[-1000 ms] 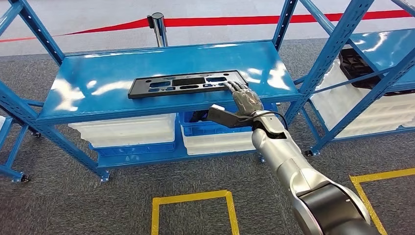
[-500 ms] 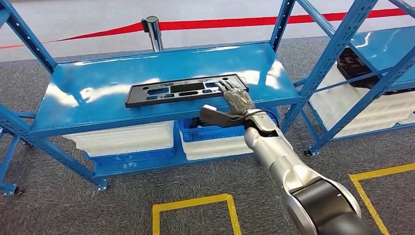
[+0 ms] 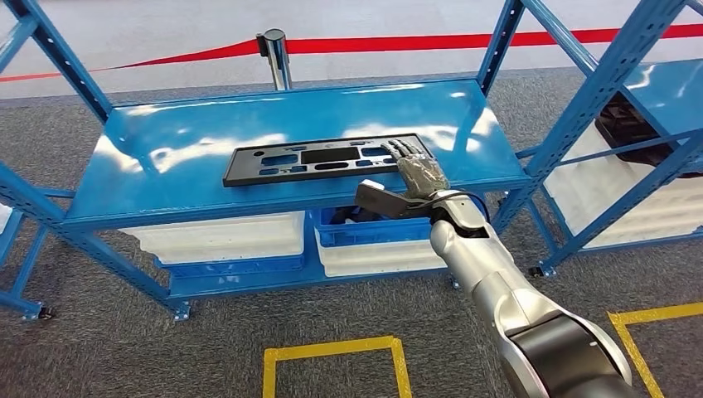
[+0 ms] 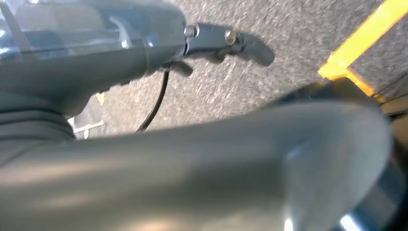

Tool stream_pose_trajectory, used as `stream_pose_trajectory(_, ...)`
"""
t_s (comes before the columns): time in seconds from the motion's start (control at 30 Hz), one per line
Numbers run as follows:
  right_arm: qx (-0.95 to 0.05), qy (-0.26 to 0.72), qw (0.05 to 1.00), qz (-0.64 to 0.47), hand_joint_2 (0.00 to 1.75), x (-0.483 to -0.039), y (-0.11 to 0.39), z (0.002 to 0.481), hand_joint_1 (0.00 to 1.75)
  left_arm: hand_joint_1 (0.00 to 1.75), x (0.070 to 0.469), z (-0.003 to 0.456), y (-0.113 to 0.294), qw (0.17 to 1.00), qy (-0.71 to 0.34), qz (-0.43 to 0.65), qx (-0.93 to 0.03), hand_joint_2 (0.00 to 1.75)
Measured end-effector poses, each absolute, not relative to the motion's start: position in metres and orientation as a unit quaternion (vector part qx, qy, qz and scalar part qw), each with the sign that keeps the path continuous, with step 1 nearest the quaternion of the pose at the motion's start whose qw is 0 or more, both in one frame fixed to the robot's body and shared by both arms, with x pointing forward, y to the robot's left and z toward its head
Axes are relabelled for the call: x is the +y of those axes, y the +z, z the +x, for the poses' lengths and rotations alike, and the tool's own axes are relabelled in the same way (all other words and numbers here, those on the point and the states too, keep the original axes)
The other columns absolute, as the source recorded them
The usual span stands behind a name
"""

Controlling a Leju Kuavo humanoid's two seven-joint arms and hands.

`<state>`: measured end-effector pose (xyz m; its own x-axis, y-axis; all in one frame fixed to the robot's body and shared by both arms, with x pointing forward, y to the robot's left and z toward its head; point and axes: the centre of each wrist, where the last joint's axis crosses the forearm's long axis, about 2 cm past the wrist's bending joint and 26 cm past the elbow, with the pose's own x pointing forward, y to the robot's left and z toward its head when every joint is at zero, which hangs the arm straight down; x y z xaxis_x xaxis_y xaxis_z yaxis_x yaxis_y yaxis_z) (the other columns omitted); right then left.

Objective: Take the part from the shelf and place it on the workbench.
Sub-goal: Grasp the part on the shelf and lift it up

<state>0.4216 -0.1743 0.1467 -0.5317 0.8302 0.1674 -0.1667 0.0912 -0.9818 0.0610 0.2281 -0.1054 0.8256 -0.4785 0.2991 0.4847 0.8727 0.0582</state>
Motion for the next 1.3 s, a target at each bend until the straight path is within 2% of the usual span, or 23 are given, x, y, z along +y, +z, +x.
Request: stream_pose_trajectory(1.3, -0.601, 0.627, 0.425, -0.256, 0.00, -0.190, 0.120, 0.408, 0.00, 0.00, 0.217, 0.064, -0.104, 0.956, -0.257, -0.030, -0.139, 0.00)
